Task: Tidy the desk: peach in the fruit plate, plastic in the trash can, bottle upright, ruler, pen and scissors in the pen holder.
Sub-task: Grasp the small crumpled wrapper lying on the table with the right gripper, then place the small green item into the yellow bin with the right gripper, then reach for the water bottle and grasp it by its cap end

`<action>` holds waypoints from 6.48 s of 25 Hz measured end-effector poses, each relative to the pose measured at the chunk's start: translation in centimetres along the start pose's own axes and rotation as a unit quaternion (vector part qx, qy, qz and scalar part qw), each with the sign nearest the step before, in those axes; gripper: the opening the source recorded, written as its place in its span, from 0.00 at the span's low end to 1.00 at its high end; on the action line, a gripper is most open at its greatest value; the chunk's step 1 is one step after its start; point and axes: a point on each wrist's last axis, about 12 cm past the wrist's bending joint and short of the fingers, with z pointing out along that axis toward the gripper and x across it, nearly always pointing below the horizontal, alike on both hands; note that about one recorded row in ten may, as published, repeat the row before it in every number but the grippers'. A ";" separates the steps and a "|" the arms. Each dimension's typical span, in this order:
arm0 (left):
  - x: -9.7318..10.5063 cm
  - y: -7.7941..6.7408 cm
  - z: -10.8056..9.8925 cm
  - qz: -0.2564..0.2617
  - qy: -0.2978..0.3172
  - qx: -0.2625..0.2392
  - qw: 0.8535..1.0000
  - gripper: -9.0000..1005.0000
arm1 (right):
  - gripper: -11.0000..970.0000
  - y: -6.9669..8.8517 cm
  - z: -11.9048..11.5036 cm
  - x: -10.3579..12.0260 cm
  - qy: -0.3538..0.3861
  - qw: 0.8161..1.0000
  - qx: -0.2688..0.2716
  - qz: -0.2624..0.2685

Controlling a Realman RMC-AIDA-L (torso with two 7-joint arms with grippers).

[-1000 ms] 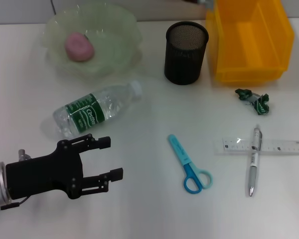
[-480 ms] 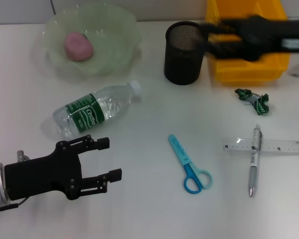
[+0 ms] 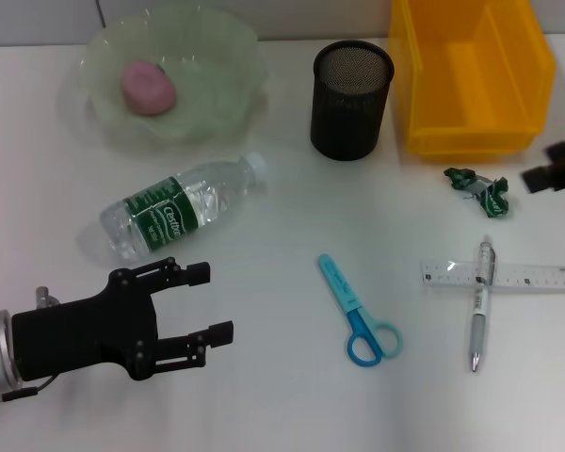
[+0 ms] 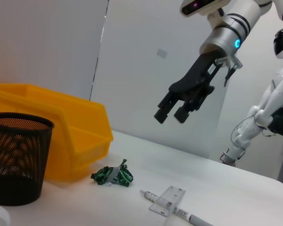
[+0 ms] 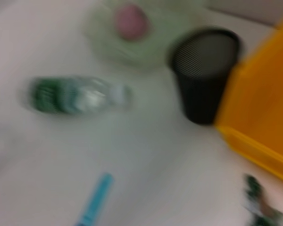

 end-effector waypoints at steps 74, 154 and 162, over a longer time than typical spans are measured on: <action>0.1 -0.1 -0.5 -0.005 -0.004 -0.008 1.000 0.80 | 0.10 -1.9 6.3 -7.1 -0.132 0.974 0.182 0.007; -17.9 9.1 15.8 0.055 0.351 -0.149 0.923 0.80 | 0.86 0.7 8.9 15.8 -0.295 0.940 -0.052 -0.164; -15.5 9.7 16.5 0.051 0.378 -0.191 0.904 0.80 | 0.86 0.8 8.7 15.8 -0.295 0.940 -0.054 -0.164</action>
